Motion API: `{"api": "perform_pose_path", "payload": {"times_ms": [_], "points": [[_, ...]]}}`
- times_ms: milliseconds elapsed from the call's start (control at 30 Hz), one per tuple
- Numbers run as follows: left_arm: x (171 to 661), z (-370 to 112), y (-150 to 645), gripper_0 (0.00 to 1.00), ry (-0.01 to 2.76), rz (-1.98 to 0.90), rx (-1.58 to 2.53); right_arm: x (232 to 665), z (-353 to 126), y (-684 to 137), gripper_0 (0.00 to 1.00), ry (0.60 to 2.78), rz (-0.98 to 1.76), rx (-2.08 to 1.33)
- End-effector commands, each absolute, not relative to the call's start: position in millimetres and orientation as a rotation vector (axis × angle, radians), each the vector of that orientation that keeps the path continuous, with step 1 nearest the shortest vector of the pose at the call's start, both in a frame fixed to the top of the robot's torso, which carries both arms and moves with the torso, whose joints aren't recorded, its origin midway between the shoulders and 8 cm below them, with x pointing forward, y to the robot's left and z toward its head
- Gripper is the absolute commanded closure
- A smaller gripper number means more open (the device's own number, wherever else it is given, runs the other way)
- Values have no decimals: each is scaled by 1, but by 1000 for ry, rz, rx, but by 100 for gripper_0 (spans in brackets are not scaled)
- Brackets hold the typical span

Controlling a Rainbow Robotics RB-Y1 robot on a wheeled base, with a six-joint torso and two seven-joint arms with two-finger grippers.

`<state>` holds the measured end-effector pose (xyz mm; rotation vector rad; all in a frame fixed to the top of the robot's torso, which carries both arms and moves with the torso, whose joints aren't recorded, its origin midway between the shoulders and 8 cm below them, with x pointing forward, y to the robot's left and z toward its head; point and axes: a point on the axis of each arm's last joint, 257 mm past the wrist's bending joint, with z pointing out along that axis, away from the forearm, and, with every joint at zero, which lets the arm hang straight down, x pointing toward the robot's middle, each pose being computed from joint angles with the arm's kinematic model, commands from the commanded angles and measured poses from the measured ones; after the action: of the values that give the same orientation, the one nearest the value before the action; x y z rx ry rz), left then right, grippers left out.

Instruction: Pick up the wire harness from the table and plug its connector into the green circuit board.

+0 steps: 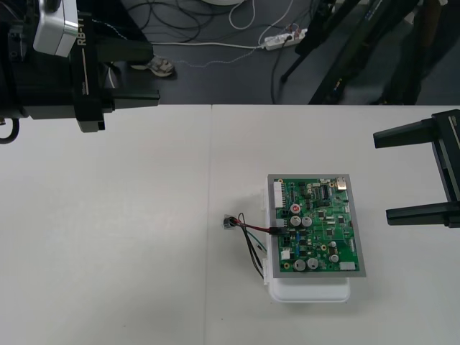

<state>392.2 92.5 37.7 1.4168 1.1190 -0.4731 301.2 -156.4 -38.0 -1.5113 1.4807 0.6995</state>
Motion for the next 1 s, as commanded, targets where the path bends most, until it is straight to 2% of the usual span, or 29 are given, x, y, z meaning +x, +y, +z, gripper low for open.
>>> {"api": "perform_pose_path", "payload": {"times_ms": [33, 1000], "points": [[387, 52, 87, 45, 1058, -417, 1460, 303, -22, -155, 0, 1410, 625, -1537], [387, 52, 87, 45, 1058, -417, 1460, 303, -22, -155, 0, 1410, 625, -1537]]}}
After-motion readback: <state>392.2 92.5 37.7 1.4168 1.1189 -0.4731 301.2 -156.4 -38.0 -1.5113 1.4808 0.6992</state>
